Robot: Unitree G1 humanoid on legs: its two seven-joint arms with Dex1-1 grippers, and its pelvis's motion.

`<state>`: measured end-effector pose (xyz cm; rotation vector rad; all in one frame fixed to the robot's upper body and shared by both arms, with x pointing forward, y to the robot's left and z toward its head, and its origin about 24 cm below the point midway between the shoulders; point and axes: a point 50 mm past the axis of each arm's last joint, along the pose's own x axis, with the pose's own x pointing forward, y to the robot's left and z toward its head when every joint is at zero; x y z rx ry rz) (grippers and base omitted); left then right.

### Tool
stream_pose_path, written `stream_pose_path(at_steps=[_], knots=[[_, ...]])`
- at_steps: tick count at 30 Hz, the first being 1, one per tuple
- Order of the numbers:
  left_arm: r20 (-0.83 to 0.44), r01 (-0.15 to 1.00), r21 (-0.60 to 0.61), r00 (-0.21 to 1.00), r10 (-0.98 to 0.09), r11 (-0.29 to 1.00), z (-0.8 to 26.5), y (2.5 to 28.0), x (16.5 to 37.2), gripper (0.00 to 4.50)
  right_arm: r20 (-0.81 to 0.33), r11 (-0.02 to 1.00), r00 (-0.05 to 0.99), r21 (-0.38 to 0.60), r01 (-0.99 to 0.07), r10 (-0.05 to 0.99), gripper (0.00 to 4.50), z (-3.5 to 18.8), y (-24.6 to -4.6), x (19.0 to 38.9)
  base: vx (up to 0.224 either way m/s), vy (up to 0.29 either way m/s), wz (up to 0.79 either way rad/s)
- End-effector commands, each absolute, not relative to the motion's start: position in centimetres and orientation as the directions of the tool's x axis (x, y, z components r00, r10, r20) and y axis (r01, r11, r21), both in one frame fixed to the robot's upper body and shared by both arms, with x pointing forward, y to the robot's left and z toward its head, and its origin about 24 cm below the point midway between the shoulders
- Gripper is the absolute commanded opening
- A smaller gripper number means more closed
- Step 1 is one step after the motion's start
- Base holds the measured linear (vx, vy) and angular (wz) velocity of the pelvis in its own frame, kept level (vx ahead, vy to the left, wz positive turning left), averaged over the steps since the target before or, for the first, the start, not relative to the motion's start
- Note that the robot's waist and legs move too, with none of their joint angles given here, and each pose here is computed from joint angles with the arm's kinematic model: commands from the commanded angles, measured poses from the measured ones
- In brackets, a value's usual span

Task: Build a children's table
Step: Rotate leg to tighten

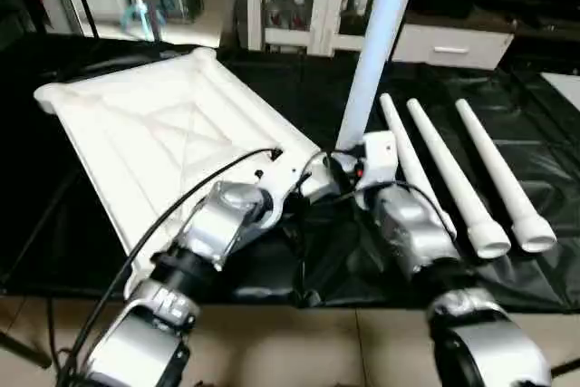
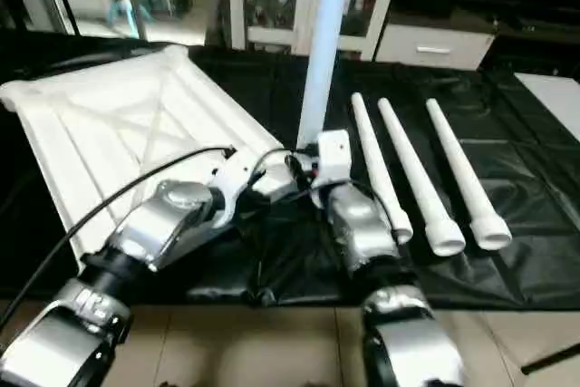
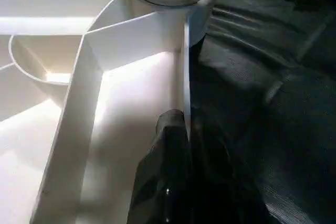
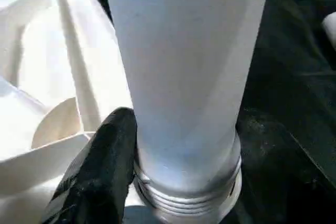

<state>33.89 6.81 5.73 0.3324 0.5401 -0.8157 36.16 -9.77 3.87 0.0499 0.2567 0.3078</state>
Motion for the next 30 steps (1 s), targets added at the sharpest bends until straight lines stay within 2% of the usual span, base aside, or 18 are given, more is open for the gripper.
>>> stream_pose_path(at_steps=[1,8,9,10,11,12,14,16,18,20,22,25,26,28,29,30], knots=[[-0.406,0.770,0.127,0.616,-0.676,0.625,9.4,4.7,34.9,0.00,-0.370,0.933,0.858,0.096,-0.347,0.357,2.57,0.9,-7.9,34.5,0.000,0.000,0.00],[-0.449,0.793,0.121,0.580,-0.680,0.597,8.5,5.0,34.4,0.00,-0.328,0.921,0.864,0.065,-0.383,0.382,2.57,1.2,-7.7,34.6,0.000,0.000,0.00],[-0.451,0.793,0.121,0.579,-0.679,0.597,8.4,5.1,34.4,0.00,-0.314,0.917,0.864,0.073,-0.391,0.393,2.57,1.3,-7.8,34.6,0.000,0.000,0.00],[-0.459,0.795,0.123,0.576,-0.676,0.594,8.3,5.3,34.4,0.00,-0.248,0.885,0.850,0.159,-0.438,0.465,2.57,2.0,-7.7,34.5,0.000,0.000,0.00],[-0.460,0.794,0.124,0.577,-0.674,0.595,8.2,5.5,34.4,0.00,-0.215,0.886,0.861,0.171,-0.432,0.461,3.12,2.4,-8.2,34.6,0.000,0.000,0.00],[-0.461,0.794,0.125,0.577,-0.674,0.595,8.2,5.5,34.4,0.00,-0.211,0.886,0.862,0.174,-0.430,0.460,3.26,2.5,-8.3,34.6,0.000,0.000,0.00],[-0.462,0.797,0.129,0.574,-0.675,0.590,8.2,5.7,34.4,0.00,-0.156,0.883,0.875,0.192,-0.429,0.459,3.33,3.2,-9.1,34.7,0.000,0.000,0.00],[-0.463,0.802,0.129,0.569,-0.680,0.583,8.2,5.9,34.3,0.00,-0.122,0.880,0.880,0.196,-0.432,0.459,3.62,3.7,-9.7,34.6,0.000,0.000,0.00],[-0.456,0.823,0.132,0.545,-0.704,0.552,8.2,6.0,34.0,0.00,-0.077,0.881,0.889,0.192,-0.432,0.452,3.62,4.5,-11.0,34.4,0.000,0.000,0.00],[-0.450,0.845,0.127,0.515,-0.729,0.519,8.1,6.1,33.6,0.00,-0.059,0.880,0.884,0.144,-0.452,0.464,3.76,5.1,-12.1,34.0,0.000,0.000,0.00],[-0.466,0.861,0.124,0.490,-0.737,0.493,7.9,6.4,33.3,0.00,-0.054,0.872,0.873,0.105,-0.478,0.485,4.05,5.5,-13.1,33.5,0.000,0.000,0.00],[-0.486,0.874,0.122,0.466,-0.739,0.471,7.5,6.9,33.0,0.00,-0.056,0.851,0.850,0.074,-0.520,0.524,4.12,5.9,-14.3,32.8,0.000,0.000,0.00],[-0.493,0.877,0.119,0.459,-0.739,0.465,7.4,7.0,32.9,0.00,-0.061,0.839,0.837,0.060,-0.540,0.543,4.36,6.1,-14.7,32.5,0.000,0.000,0.00],[-0.501,0.893,0.115,0.430,-0.751,0.435,7.3,7.3,32.6,0.00,-0.089,0.814,0.809,0.033,-0.580,0.581,4.45,6.2,-15.8,31.9,0.000,0.000,0.00],[-0.517,0.916,0.106,0.383,-0.765,0.387,7.2,7.8,32.2,0.00,-0.131,0.781,0.774,0.002,-0.625,0.620,4.45,6.3,-17.1,31.3,0.000,0.000,0.00],[-0.517,0.916,0.106,0.383,-0.765,0.387,7.2,7.8,32.2,0.00,-0.131,0.781,0.774,0.002,-0.625,0.620,4.45,6.3,-17.1,31.3,0.000,0.000,0.00]])
